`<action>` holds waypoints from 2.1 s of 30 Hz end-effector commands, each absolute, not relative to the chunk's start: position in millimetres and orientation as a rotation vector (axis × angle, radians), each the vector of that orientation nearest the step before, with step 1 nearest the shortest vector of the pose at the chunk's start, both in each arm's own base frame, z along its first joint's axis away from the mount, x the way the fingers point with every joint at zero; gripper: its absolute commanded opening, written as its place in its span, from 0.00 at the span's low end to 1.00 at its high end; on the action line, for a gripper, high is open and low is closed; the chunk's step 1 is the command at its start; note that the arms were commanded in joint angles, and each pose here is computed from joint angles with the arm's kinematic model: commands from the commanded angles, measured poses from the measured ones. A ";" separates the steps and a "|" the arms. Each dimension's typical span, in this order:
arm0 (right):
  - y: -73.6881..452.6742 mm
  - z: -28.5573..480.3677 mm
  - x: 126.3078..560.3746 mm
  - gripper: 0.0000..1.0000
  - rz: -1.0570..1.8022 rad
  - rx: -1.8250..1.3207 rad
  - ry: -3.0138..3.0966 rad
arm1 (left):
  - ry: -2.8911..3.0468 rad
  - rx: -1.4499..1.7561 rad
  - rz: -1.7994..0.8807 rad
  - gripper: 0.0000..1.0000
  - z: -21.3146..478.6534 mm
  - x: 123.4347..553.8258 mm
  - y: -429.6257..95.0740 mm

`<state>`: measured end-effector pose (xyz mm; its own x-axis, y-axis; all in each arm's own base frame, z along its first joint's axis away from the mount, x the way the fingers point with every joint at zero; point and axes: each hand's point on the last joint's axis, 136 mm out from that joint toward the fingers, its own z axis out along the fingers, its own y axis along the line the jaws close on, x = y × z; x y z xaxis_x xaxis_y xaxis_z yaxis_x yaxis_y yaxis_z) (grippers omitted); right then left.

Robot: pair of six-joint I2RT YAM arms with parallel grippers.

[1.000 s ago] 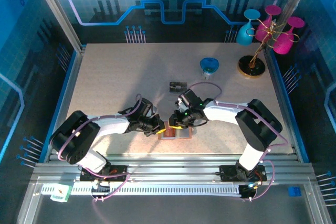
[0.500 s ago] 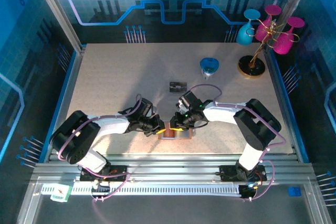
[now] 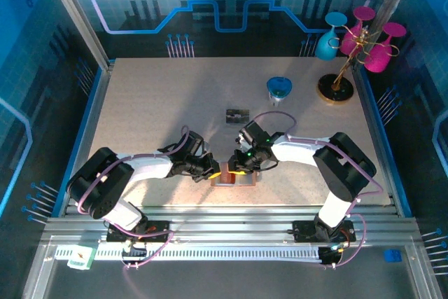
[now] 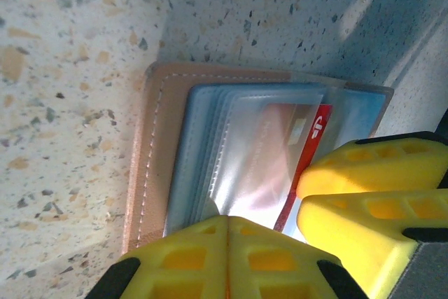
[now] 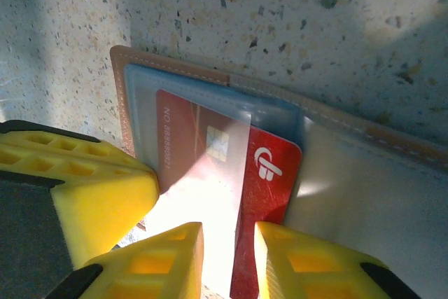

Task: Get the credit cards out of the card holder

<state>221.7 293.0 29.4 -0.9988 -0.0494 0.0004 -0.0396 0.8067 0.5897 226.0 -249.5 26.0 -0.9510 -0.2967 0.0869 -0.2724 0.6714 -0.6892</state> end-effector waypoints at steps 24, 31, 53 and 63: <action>279.8 44.2 215.8 0.26 -1.099 0.007 -2.948 | 2.916 -0.291 -0.986 0.03 44.7 237.5 -254.3; 275.2 34.3 214.7 0.26 -1.101 -0.023 -2.934 | 2.986 -0.226 -0.857 0.03 31.3 232.5 -254.9; 280.0 29.9 214.4 0.26 -1.161 -0.029 -2.891 | 2.982 -0.229 -0.736 0.04 30.9 226.3 -242.2; 285.1 29.2 215.2 0.26 -1.146 -0.014 -2.889 | 3.024 -0.229 -0.737 0.03 18.9 221.6 -244.3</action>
